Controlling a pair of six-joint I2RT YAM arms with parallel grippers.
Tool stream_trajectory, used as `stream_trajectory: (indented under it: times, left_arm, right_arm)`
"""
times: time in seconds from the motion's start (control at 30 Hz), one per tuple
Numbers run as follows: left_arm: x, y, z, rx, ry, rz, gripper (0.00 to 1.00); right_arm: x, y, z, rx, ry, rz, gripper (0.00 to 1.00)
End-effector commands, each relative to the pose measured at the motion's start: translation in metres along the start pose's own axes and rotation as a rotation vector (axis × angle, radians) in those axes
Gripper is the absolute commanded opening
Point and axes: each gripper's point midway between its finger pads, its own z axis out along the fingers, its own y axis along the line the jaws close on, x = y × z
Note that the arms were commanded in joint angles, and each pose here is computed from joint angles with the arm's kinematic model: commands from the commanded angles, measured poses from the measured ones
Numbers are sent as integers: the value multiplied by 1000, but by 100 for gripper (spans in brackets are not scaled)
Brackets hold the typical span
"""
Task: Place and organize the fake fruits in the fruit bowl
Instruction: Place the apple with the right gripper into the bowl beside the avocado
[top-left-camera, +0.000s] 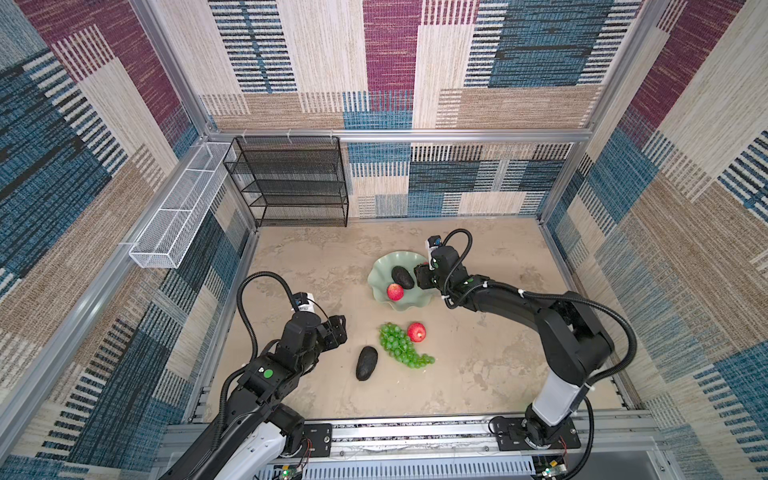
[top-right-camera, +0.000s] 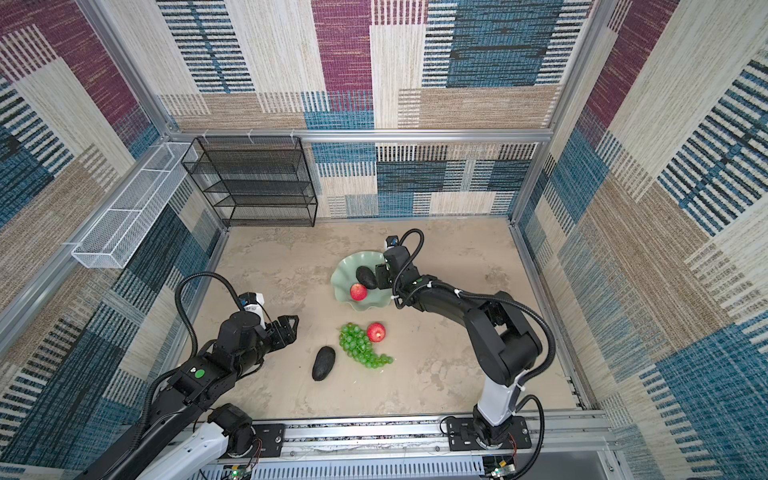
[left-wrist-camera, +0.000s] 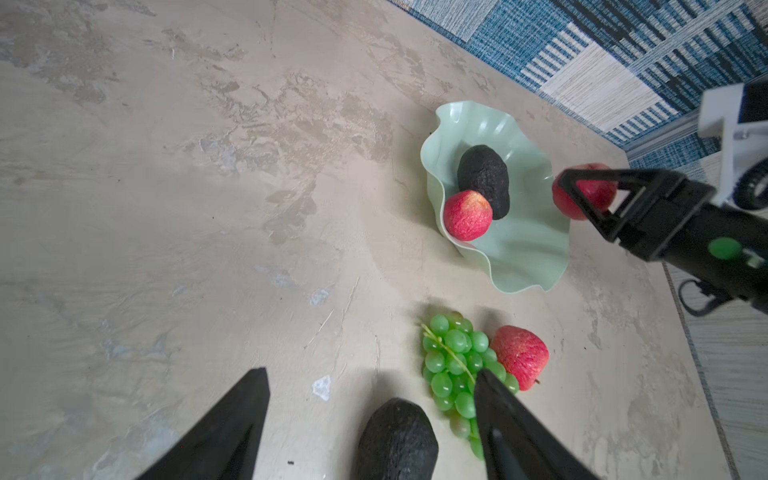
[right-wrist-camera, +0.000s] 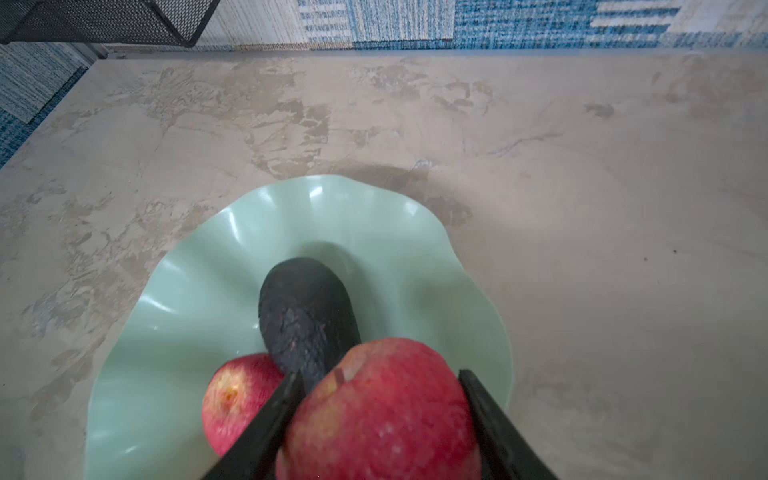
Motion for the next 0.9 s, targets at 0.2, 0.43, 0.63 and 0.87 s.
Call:
stream_trajectory:
  times: [0.2,0.43,0.63,0.87]
  left_arm:
    - [45,-3,10,51,197,-80,80]
    - [67,-9,22,81,282,-94,78]
    - [81,-13,25,77,328,-61,78]
    - [110,-15,35,74,386,-29,78]
  right_arm:
    - [3,0,39,-32,24,2,65]
    - [-16,3,28,-36,-14,12,79]
    - [-62,11,-20,-74,-136,30,86]
    - [-83,9,-83,-109,-255,57,95]
